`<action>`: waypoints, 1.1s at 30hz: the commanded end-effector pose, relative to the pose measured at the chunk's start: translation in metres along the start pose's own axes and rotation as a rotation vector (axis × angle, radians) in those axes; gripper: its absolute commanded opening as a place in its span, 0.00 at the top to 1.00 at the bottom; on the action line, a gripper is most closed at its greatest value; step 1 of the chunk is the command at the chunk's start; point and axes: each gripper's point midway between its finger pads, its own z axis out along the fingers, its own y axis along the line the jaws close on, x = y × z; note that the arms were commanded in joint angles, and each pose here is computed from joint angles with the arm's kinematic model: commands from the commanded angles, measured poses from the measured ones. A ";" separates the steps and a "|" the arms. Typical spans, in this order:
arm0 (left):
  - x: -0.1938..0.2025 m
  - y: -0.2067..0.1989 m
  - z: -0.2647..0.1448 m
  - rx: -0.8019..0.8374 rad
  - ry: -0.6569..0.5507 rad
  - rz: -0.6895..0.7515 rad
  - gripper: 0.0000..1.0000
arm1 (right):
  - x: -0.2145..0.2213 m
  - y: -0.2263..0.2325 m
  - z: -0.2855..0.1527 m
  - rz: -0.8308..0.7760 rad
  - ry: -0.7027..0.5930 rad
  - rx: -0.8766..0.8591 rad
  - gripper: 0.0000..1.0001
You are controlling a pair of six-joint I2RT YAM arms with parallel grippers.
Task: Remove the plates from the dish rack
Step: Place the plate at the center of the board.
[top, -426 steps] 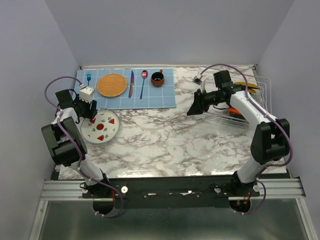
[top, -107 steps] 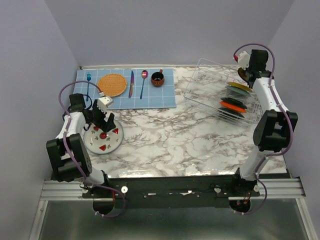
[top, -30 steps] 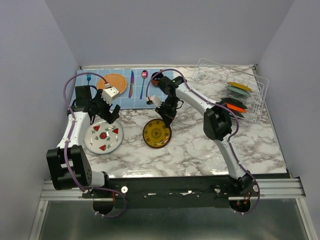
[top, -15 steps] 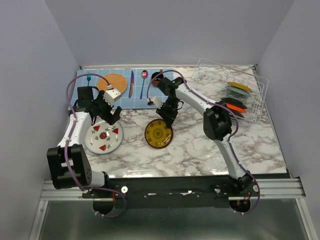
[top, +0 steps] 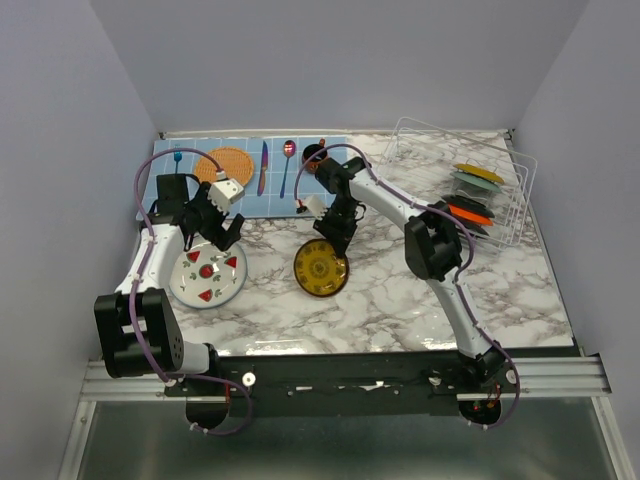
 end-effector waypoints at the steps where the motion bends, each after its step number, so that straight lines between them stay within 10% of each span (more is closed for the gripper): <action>1: 0.007 -0.003 0.006 0.006 0.015 0.006 0.01 | 0.004 -0.018 0.019 -0.004 0.043 0.061 0.74; 33: 0.012 -0.007 0.009 0.012 0.022 0.007 0.01 | -0.007 -0.028 0.003 -0.010 0.006 0.146 0.62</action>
